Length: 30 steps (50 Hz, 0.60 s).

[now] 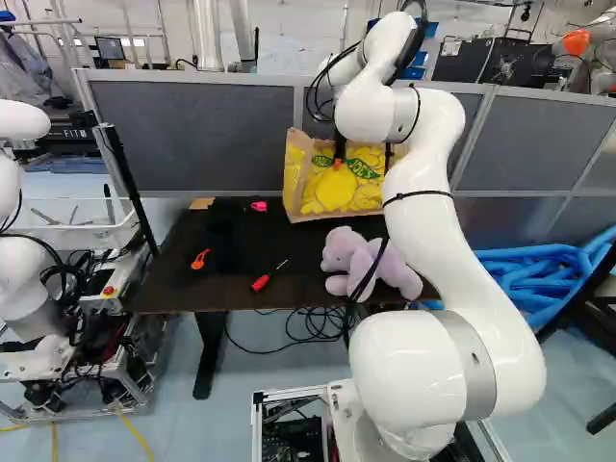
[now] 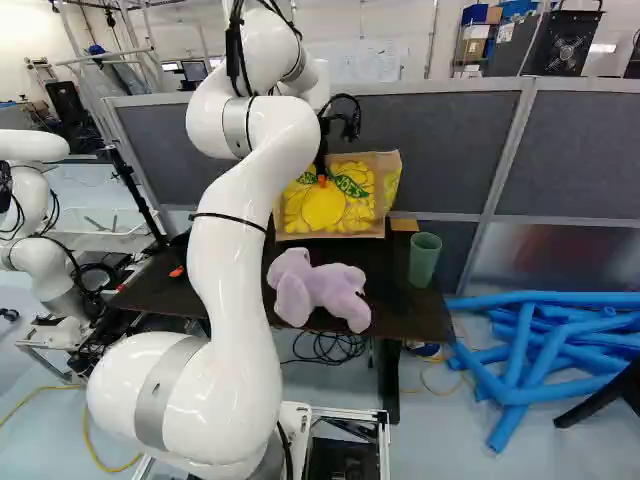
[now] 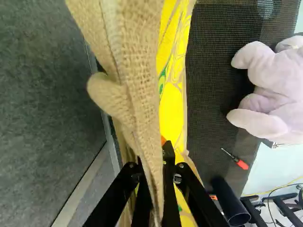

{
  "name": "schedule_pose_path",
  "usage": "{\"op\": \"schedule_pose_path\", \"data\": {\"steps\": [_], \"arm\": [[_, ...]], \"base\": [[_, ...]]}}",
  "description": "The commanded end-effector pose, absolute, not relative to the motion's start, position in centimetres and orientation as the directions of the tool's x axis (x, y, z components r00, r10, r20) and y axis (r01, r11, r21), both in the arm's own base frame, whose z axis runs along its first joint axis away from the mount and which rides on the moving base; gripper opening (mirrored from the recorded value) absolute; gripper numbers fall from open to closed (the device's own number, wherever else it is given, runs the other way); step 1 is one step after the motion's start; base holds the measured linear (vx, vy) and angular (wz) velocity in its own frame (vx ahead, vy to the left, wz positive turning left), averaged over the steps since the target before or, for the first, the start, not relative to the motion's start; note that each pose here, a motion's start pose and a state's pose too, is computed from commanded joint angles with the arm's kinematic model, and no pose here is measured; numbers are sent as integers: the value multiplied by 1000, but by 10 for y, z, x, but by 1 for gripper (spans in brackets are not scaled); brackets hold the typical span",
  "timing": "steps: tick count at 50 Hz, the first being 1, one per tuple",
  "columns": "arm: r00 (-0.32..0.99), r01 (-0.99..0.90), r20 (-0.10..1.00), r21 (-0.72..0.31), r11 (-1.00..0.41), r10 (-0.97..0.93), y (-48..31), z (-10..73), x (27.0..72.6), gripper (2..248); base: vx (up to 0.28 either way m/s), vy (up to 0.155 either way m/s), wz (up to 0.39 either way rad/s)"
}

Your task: Pick up the bag on the ground and place it on the table

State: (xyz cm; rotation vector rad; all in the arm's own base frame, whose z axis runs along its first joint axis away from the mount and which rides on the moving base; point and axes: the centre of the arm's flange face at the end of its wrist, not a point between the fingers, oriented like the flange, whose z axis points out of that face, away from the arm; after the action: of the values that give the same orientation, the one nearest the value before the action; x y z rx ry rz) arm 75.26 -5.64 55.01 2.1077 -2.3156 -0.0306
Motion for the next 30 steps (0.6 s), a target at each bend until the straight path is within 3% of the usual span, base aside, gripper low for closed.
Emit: {"op": "schedule_pose_path", "data": {"steps": [30], "arm": [[-93, -995, -5, 42, 92, -996, -55, 540, 751, 21]], "base": [[0, 0, 0]]}}
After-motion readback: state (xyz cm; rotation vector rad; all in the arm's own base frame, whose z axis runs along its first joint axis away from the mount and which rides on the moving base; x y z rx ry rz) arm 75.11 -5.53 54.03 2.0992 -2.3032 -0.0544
